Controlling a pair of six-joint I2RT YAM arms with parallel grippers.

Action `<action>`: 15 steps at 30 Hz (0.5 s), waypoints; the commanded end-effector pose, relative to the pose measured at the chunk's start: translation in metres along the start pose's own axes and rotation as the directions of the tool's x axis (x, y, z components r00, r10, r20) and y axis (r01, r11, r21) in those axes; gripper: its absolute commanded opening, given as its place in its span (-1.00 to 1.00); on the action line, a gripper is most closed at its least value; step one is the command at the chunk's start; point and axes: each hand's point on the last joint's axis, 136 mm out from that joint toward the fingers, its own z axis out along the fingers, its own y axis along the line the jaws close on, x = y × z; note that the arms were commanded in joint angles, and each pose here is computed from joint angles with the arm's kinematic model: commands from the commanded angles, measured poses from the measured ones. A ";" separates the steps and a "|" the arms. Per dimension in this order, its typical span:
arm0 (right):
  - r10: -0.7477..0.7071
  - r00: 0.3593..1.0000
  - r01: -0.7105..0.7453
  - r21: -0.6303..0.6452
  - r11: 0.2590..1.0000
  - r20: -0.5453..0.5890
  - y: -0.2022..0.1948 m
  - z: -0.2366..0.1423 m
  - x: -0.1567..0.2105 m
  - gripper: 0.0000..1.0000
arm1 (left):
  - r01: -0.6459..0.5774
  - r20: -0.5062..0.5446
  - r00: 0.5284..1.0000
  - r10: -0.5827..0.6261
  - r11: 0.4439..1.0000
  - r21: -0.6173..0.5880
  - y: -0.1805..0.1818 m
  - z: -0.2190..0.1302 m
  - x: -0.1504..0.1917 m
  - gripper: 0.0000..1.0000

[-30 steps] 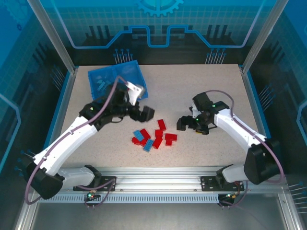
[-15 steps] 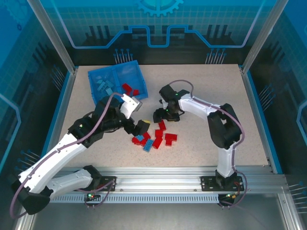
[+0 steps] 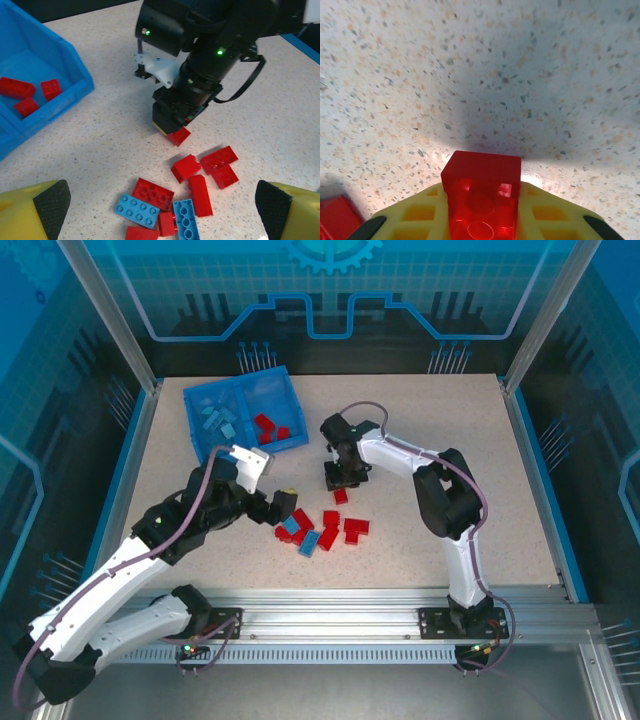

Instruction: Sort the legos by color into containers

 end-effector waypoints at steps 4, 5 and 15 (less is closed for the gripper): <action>-0.063 0.985 0.073 -0.061 0.995 0.161 0.031 -0.078 -0.034 -0.50 | 0.093 0.076 0.994 -0.082 0.984 -0.149 0.027 -0.010 -0.010 0.97; -0.072 0.978 0.090 -0.084 0.992 0.196 0.039 -0.089 -0.041 -0.50 | 0.114 0.088 0.991 -0.099 0.978 -0.176 0.032 -0.013 -0.010 0.97; -0.079 0.867 0.187 -0.174 0.967 0.491 0.109 -0.133 -0.142 -0.46 | 0.440 0.152 0.888 -0.435 0.702 -0.559 0.100 -0.055 0.031 0.97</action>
